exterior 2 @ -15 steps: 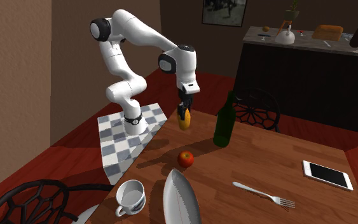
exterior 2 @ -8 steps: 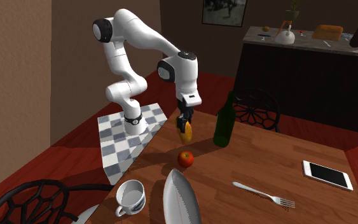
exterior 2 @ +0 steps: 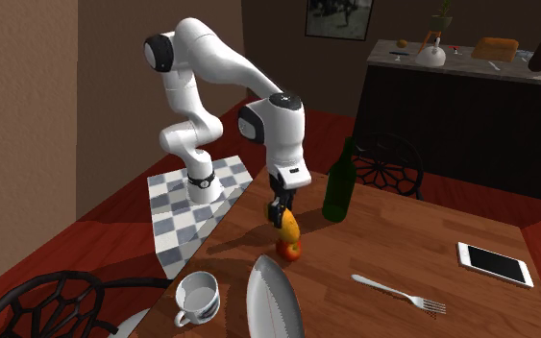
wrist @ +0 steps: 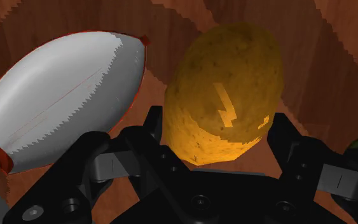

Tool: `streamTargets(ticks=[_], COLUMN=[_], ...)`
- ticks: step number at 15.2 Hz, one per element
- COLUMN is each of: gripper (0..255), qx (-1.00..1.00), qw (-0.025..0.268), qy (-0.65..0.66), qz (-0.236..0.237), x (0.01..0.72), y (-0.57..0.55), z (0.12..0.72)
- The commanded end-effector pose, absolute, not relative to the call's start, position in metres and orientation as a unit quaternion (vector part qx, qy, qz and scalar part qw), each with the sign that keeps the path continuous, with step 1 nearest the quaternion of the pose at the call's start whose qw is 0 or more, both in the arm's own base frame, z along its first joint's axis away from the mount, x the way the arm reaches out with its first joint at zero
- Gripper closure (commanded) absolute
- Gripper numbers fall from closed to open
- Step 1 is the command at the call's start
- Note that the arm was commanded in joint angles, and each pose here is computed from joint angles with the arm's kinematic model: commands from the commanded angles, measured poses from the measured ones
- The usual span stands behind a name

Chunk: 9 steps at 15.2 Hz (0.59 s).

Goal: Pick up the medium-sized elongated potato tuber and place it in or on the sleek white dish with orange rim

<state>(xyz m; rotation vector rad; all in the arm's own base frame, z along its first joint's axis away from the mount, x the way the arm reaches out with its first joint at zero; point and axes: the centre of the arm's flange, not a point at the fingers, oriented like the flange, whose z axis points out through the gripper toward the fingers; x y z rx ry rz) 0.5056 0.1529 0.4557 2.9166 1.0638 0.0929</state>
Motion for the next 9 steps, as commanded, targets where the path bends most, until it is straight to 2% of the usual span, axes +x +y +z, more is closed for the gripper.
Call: streamTargets(ticks=[1,9], gripper=[255,255], qx=[0.939,0.939], qw=[0.018,0.018], qy=[0.343,0.343], qz=[0.03,0.03], x=[0.527,0.623], y=[0.139,0.094], z=[0.456,0.458])
